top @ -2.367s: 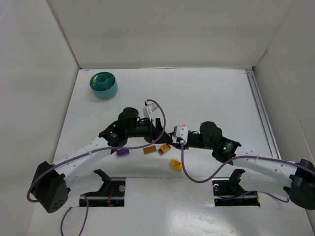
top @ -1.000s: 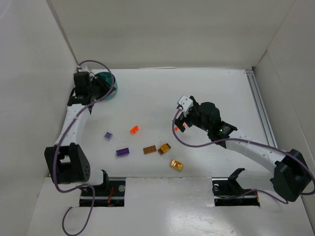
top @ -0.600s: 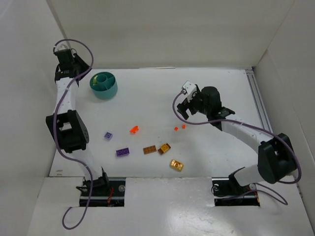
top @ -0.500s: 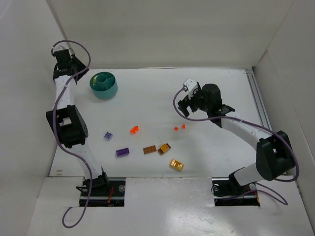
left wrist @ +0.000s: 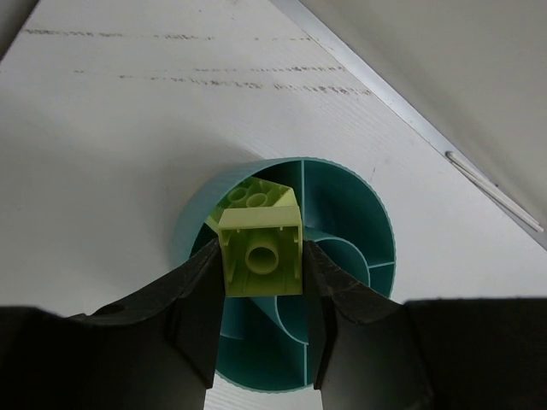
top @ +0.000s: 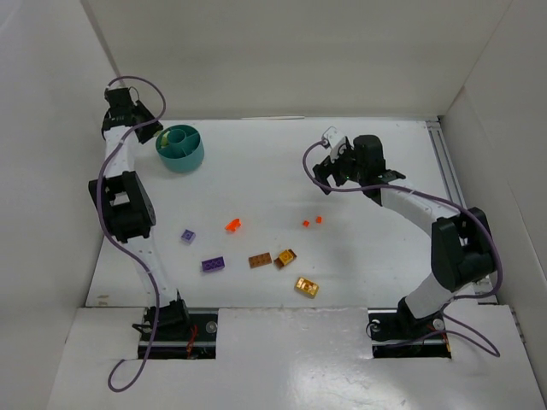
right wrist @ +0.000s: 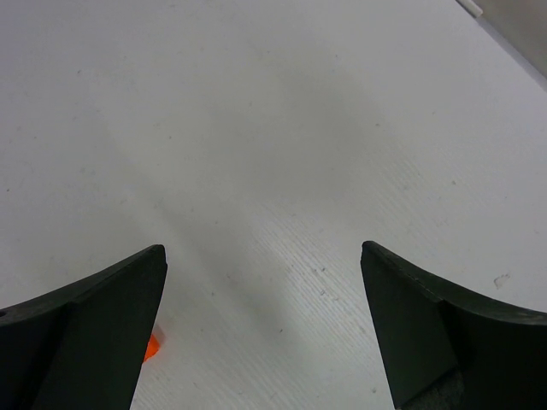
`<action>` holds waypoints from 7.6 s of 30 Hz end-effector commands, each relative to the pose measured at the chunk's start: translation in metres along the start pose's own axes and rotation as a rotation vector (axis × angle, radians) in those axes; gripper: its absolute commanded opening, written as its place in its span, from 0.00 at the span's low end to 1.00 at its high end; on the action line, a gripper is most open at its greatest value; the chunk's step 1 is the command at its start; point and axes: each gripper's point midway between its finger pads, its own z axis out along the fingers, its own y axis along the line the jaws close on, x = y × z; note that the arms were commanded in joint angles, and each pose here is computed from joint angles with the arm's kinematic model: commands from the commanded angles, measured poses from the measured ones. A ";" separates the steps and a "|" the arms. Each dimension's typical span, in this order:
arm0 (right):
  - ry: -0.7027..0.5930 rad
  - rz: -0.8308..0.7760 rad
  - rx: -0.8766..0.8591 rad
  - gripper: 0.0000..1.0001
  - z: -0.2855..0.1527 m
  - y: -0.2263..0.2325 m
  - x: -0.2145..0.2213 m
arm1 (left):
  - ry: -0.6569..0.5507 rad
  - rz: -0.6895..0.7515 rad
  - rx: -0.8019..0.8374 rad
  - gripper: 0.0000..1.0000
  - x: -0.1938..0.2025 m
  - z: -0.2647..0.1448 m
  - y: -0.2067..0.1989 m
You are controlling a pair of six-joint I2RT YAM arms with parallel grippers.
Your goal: Sort the legos into containers by color
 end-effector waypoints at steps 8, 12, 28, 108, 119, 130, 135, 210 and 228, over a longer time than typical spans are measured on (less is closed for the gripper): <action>-0.042 0.002 -0.029 1.00 -0.001 -0.008 -0.015 | -0.003 0.039 -0.043 0.23 0.005 -0.002 -0.005; -0.033 0.010 -0.024 1.00 -0.002 -0.010 -0.010 | 0.005 0.030 -0.032 0.26 0.008 0.002 -0.006; -0.007 0.020 -0.016 1.00 -0.003 -0.017 -0.002 | 0.014 0.020 -0.014 0.44 0.010 0.008 -0.008; 0.230 -0.108 -0.210 0.71 -0.029 0.262 0.075 | 0.020 -0.022 0.152 1.00 0.232 -0.298 -0.016; 0.252 -0.073 -0.149 0.35 -0.017 0.261 0.077 | 0.033 -0.010 0.152 1.00 0.236 -0.297 -0.014; 0.107 -0.155 -0.199 0.09 -0.035 0.258 0.029 | 0.093 0.043 0.244 1.00 0.251 -0.298 -0.025; -0.143 -0.249 -0.294 0.08 -0.074 0.261 -0.032 | 0.196 0.129 0.530 1.00 0.274 -0.310 -0.066; 0.014 -0.001 0.023 0.07 -0.069 0.051 -0.039 | -0.042 -0.017 -0.022 0.00 0.016 -0.145 -0.086; 0.079 0.042 -0.018 0.07 -0.039 0.023 -0.015 | 0.055 0.031 -0.118 0.00 0.013 -0.062 -0.063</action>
